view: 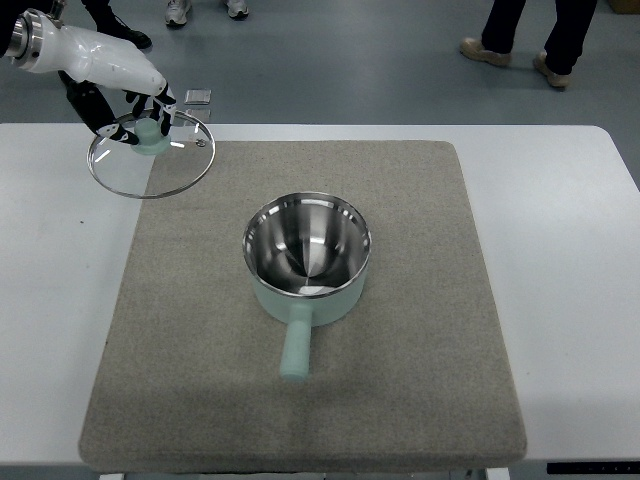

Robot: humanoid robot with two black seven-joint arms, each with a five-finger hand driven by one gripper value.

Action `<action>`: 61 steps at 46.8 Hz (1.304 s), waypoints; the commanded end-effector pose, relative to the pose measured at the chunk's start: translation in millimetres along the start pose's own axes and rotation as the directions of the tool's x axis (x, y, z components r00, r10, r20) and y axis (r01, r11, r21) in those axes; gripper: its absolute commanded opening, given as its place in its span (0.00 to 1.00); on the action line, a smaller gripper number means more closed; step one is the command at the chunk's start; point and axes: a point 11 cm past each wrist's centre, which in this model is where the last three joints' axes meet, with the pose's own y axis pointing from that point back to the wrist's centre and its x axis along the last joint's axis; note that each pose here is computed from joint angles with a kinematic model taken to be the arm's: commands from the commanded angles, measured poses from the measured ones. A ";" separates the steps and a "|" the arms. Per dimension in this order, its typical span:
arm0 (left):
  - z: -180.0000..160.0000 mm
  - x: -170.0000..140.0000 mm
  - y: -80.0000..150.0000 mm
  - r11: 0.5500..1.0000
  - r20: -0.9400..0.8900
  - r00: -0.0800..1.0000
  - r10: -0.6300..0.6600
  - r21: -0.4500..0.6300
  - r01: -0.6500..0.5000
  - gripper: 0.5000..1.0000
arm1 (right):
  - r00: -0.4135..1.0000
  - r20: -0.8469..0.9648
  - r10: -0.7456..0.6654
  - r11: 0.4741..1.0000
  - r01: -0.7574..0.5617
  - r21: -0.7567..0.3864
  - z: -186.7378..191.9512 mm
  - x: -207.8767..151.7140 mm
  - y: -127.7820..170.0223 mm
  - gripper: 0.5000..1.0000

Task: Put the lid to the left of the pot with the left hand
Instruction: 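Lift the glass lid off the pot with the left hand, then lower the lid onto the mat beside the pot, away from the handle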

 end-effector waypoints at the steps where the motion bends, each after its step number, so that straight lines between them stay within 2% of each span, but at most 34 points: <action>1: 0.9 -15.4 -3.6 1.000 -0.001 1.000 -0.026 -0.007 0.026 0.00 | 1.000 0.000 0.000 1.000 0.000 0.000 0.0 0.0 0.0 0.85; 16: 4.1 -53.0 -19.0 0.997 -0.014 0.998 -0.066 -0.028 0.065 0.00 | 1.000 0.000 0.000 1.000 0.000 0.000 0.0 0.0 0.0 0.85; 39: 14.8 -76.1 -36.9 0.997 -0.007 0.999 0.033 -0.072 -0.033 0.00 | 1.000 0.000 0.000 1.000 0.000 0.000 0.0 0.0 0.0 0.85; 43: 22.4 -77.9 -48.8 0.994 -0.014 0.998 0.059 -0.097 -0.060 0.00 | 1.000 0.000 0.000 1.000 0.000 0.000 0.0 0.0 0.0 0.85; 61: 29.8 -85.0 -67.5 0.991 -0.052 0.997 0.063 -0.117 -0.068 0.00 | 1.000 0.001 0.000 1.000 0.000 0.000 0.0 0.0 0.0 0.85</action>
